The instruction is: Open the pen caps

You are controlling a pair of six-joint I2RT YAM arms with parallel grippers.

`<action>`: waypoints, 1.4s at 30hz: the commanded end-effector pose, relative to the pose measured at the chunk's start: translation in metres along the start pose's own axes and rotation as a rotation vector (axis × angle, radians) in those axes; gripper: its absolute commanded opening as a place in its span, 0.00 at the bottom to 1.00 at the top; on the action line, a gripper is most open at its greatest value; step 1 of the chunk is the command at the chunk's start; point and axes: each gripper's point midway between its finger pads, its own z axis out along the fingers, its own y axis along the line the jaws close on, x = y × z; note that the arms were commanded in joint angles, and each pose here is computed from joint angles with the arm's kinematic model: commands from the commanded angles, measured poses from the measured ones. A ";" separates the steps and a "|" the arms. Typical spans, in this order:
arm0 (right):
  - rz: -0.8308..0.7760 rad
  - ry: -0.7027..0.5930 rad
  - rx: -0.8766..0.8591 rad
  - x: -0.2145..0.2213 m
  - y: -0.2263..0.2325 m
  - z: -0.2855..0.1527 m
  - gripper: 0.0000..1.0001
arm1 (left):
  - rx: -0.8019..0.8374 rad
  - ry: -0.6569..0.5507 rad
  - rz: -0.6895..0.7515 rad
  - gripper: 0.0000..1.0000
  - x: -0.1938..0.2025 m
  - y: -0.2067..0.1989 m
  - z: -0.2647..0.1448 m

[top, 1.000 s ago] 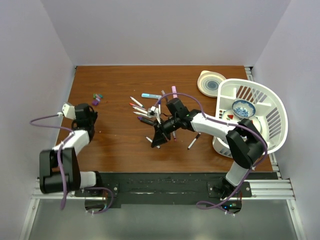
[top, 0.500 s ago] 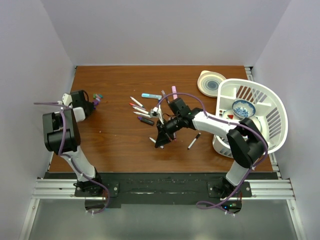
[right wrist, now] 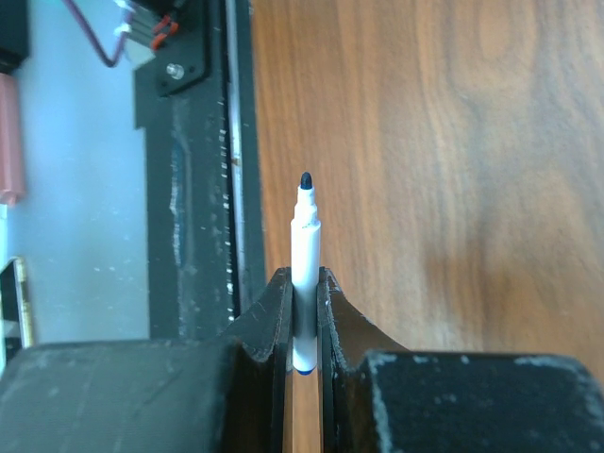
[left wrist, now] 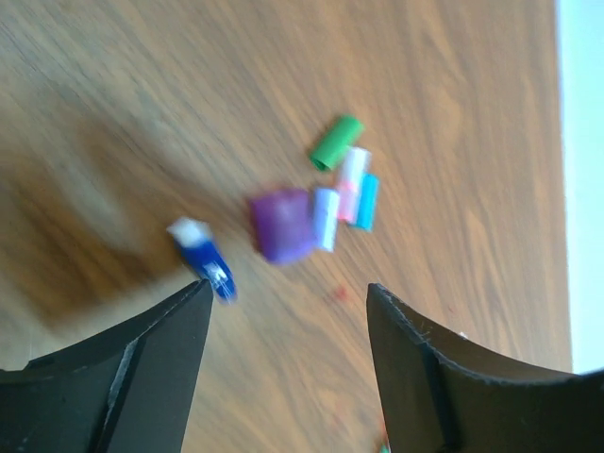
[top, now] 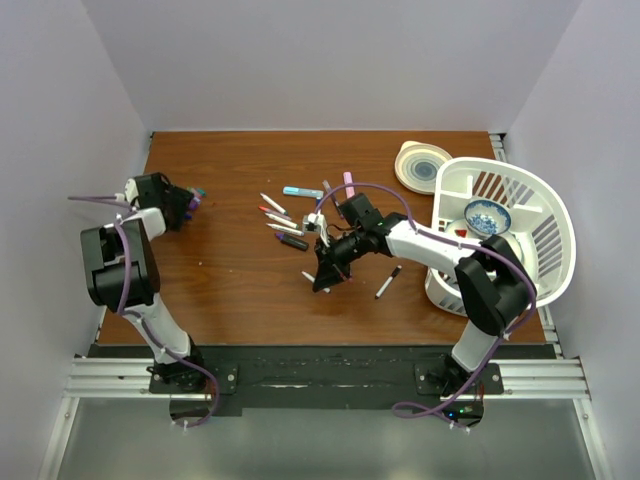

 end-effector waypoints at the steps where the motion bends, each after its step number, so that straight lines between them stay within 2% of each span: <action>1: -0.078 0.006 0.076 -0.012 -0.010 -0.009 0.00 | 0.118 -0.024 0.044 0.72 -0.018 -0.032 -0.040; 4: -0.105 0.032 0.128 -0.012 -0.019 -0.012 0.00 | 0.140 -0.050 0.077 0.73 -0.026 -0.037 -0.057; 8: -0.171 0.118 0.266 -0.009 -0.045 -0.021 0.00 | 0.186 -0.024 0.122 0.73 -0.023 -0.040 -0.071; 12: -0.290 0.221 0.401 -0.022 -0.065 -0.028 0.00 | 0.375 0.064 0.246 0.73 -0.002 -0.063 -0.097; 14: -0.290 0.266 0.427 -0.024 -0.076 -0.019 0.00 | 0.520 0.125 0.307 0.74 0.014 -0.080 -0.123; 15: -0.305 0.277 0.451 -0.037 -0.078 -0.020 0.00 | 0.555 0.131 0.350 0.74 0.018 -0.082 -0.131; 17: -0.286 0.335 0.462 -0.033 -0.092 -0.008 0.00 | 0.611 0.145 0.427 0.77 0.032 -0.087 -0.155; 18: -0.303 0.342 0.467 -0.046 -0.090 -0.007 0.00 | 0.598 0.134 0.483 0.77 0.037 -0.083 -0.158; 20: -0.299 0.387 0.487 -0.044 -0.100 0.003 0.00 | 0.641 0.093 0.581 0.79 0.049 -0.097 -0.183; 21: -0.316 0.379 0.498 -0.055 -0.098 0.009 0.00 | 0.574 0.087 0.631 0.79 0.055 -0.084 -0.183; 23: -0.315 0.399 0.531 -0.057 -0.108 0.016 0.01 | 0.583 0.046 0.681 0.80 0.058 -0.085 -0.202; 27: -0.299 0.381 0.567 -0.074 -0.118 0.029 0.04 | 0.441 -0.089 0.689 0.80 0.039 -0.047 -0.218; 30: -0.295 0.388 0.586 -0.074 -0.126 0.038 0.07 | 0.345 -0.138 0.692 0.80 0.034 -0.020 -0.220; 33: -0.301 0.399 0.598 -0.074 -0.130 0.045 0.10 | 0.425 -0.200 0.694 0.80 0.032 -0.031 -0.243; 36: -0.307 0.401 0.614 -0.078 -0.133 0.047 0.15 | 0.413 -0.203 0.668 0.80 0.030 -0.030 -0.242; 42: -0.316 0.407 0.663 -0.081 -0.144 0.055 0.16 | 0.411 -0.213 0.654 0.80 0.029 -0.029 -0.246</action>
